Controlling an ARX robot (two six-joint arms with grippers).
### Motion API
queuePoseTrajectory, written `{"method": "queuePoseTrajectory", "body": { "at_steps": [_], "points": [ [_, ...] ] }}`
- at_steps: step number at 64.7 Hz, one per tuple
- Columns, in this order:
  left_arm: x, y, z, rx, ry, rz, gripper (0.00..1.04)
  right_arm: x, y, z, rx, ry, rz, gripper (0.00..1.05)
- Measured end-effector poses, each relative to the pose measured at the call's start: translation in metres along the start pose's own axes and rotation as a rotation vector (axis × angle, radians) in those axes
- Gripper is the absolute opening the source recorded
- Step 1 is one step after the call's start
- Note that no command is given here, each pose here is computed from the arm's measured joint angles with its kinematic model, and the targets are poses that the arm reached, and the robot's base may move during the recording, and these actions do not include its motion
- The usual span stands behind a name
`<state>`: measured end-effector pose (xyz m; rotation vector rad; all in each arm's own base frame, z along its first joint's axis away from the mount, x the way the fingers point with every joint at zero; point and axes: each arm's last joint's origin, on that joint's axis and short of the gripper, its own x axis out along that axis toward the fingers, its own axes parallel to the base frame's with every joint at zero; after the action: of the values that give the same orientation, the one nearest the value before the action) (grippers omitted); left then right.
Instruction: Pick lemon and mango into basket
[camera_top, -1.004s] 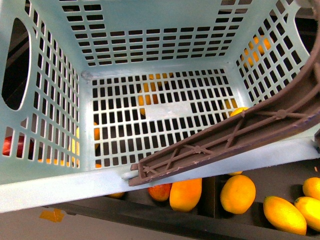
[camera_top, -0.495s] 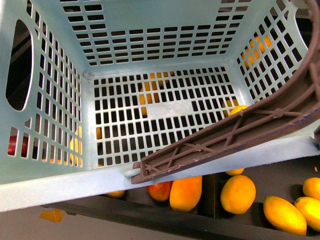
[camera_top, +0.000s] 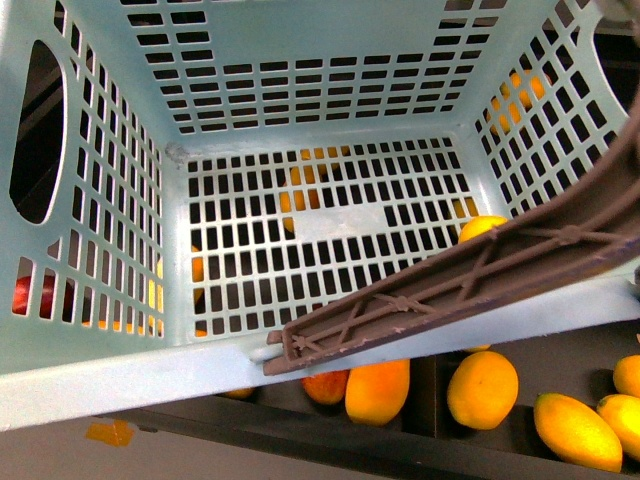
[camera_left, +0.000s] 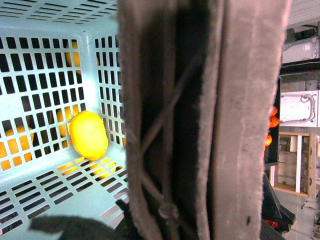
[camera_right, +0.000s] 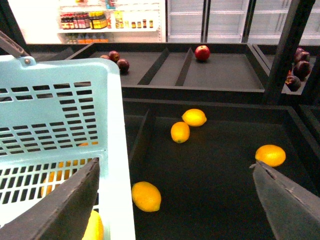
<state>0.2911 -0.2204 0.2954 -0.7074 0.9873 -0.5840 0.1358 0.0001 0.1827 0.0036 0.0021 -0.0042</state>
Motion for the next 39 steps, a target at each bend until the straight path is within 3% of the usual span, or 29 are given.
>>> {"method": "queuePoseTrajectory", "body": {
  "at_steps": [39],
  "points": [
    [-0.0024,0.0004,0.0031,-0.001,-0.020,0.007,0.14,-0.0003,-0.0001,-0.0017,0.000,0.007,0.002,0.96]
  ]
}}
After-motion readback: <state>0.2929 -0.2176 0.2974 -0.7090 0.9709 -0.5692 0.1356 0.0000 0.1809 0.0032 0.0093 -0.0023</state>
